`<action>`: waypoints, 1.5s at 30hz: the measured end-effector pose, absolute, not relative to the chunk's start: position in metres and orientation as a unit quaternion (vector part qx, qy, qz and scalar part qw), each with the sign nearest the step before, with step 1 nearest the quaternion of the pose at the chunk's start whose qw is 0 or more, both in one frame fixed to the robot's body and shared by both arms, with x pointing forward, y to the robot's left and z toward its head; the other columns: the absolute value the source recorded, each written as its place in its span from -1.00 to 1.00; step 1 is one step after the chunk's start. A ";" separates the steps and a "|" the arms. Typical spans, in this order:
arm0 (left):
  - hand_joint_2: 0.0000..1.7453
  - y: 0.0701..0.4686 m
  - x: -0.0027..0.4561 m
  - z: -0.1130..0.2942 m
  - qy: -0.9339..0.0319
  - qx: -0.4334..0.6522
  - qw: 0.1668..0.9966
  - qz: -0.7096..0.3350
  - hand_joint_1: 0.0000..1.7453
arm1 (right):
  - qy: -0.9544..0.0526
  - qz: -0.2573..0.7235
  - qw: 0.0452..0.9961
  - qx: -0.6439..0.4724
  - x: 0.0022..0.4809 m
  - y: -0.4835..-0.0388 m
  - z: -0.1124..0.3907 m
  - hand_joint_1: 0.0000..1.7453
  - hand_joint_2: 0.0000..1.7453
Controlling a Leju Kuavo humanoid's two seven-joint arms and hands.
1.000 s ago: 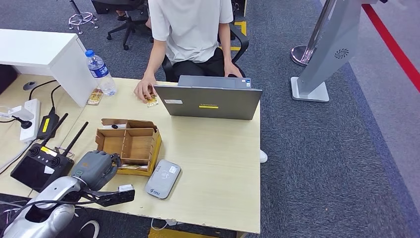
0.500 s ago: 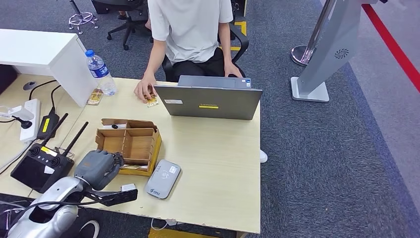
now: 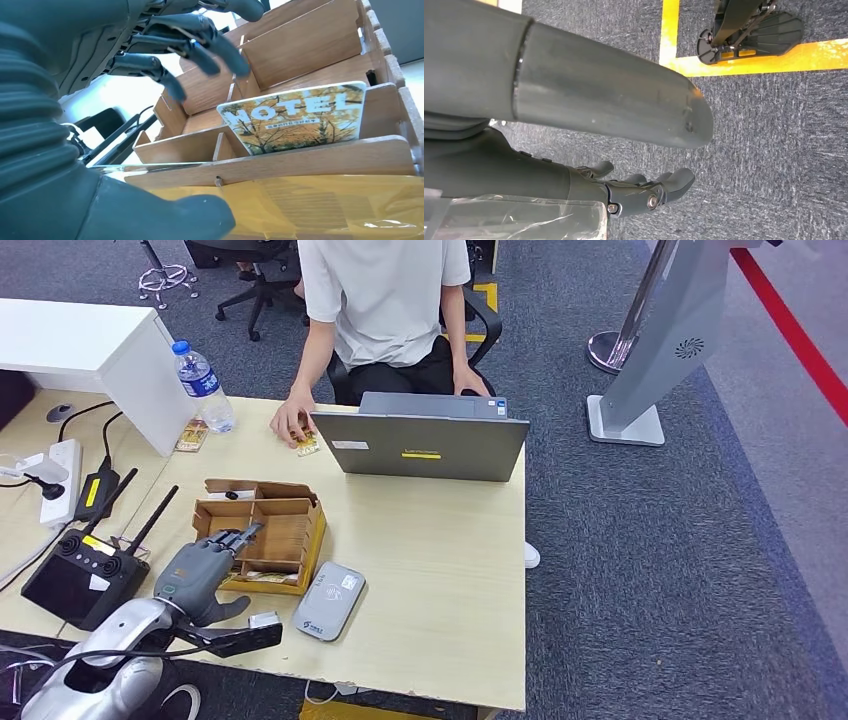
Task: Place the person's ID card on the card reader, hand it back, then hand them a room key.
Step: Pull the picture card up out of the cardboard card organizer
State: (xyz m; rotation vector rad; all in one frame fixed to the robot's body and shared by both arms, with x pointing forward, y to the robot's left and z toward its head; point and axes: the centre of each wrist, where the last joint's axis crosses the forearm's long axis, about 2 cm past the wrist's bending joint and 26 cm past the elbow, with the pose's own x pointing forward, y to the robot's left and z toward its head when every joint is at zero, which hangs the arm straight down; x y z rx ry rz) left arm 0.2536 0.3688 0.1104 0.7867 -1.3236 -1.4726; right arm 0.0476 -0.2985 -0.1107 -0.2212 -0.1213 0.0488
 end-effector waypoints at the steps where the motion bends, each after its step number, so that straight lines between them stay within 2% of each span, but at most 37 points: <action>1: 1.00 0.369 0.253 0.110 -0.543 0.323 0.484 -0.605 -1.00 | -0.060 0.024 0.992 -0.110 0.048 -0.299 -0.111 -1.00 -1.00; 27: 1.00 0.348 0.258 0.111 -0.586 0.313 0.456 -0.591 -1.00 | -0.063 0.037 0.992 -0.107 0.049 -0.296 -0.111 -1.00 -1.00; 31: 1.00 0.348 0.258 0.111 -0.586 0.313 0.458 -0.591 1.00 | -0.063 0.037 0.992 -0.107 0.049 -0.296 -0.111 -1.00 -1.00; 45: 1.00 0.359 0.257 0.112 -0.568 0.304 0.478 -0.597 1.00 | -0.062 0.030 0.992 -0.107 0.049 -0.296 -0.111 -1.00 -1.00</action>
